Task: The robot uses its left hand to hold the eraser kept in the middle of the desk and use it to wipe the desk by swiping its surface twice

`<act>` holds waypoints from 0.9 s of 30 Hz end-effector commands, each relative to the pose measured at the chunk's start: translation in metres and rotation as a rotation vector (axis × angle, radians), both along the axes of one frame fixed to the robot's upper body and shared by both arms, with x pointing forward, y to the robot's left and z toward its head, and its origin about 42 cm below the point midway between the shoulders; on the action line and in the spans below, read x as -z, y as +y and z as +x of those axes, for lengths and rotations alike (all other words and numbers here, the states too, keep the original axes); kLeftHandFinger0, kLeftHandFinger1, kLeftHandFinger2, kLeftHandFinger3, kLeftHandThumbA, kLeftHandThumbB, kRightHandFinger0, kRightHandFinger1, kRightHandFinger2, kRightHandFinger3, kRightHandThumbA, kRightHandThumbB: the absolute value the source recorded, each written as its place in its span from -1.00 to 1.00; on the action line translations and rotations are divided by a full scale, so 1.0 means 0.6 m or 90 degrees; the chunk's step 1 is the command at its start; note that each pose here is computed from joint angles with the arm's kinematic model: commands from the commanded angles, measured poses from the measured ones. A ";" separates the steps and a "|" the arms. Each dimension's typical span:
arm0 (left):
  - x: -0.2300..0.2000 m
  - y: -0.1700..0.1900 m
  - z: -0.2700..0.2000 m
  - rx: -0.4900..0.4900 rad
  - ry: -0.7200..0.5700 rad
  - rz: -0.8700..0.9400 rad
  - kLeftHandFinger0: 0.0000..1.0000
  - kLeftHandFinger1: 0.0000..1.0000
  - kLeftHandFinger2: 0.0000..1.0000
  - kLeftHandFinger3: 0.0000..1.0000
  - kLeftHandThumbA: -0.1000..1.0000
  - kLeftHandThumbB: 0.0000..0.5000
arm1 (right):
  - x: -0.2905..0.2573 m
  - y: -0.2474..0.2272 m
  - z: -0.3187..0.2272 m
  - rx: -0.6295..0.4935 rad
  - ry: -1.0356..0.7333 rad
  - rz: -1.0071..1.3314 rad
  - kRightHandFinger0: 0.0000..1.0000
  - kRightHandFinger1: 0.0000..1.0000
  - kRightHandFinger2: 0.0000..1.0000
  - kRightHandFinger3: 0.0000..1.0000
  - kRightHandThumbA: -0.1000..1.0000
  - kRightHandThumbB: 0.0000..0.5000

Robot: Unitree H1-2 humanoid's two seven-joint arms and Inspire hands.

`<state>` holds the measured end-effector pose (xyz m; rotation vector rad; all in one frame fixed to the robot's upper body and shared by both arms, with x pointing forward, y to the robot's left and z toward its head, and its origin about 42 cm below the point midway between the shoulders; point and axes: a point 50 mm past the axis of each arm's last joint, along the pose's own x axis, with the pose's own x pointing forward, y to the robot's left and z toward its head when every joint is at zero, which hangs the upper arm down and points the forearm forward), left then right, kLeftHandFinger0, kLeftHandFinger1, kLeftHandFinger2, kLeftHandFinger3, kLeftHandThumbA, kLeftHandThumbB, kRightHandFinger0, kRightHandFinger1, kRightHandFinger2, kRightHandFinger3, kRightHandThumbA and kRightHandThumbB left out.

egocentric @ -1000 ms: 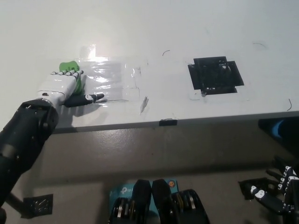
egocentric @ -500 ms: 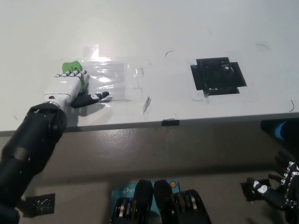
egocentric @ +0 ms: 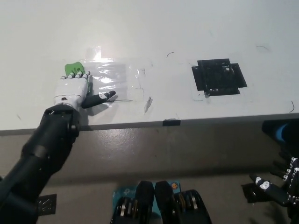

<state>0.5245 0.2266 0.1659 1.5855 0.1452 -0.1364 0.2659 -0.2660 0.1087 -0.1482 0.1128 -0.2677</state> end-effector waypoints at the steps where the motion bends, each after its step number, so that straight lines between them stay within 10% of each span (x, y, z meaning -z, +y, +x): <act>1: 0.153 -0.062 -0.080 0.011 0.216 -0.020 1.00 1.00 1.00 1.00 1.00 1.00 | -0.024 0.004 0.015 0.004 -0.054 -0.015 0.33 0.59 0.81 0.74 1.00 -0.35; 27: 0.142 -0.389 -0.142 0.229 0.234 -0.026 1.00 1.00 1.00 1.00 1.00 1.00 | -0.039 0.028 0.032 0.131 -0.118 0.078 0.41 0.58 0.85 0.82 1.00 -0.48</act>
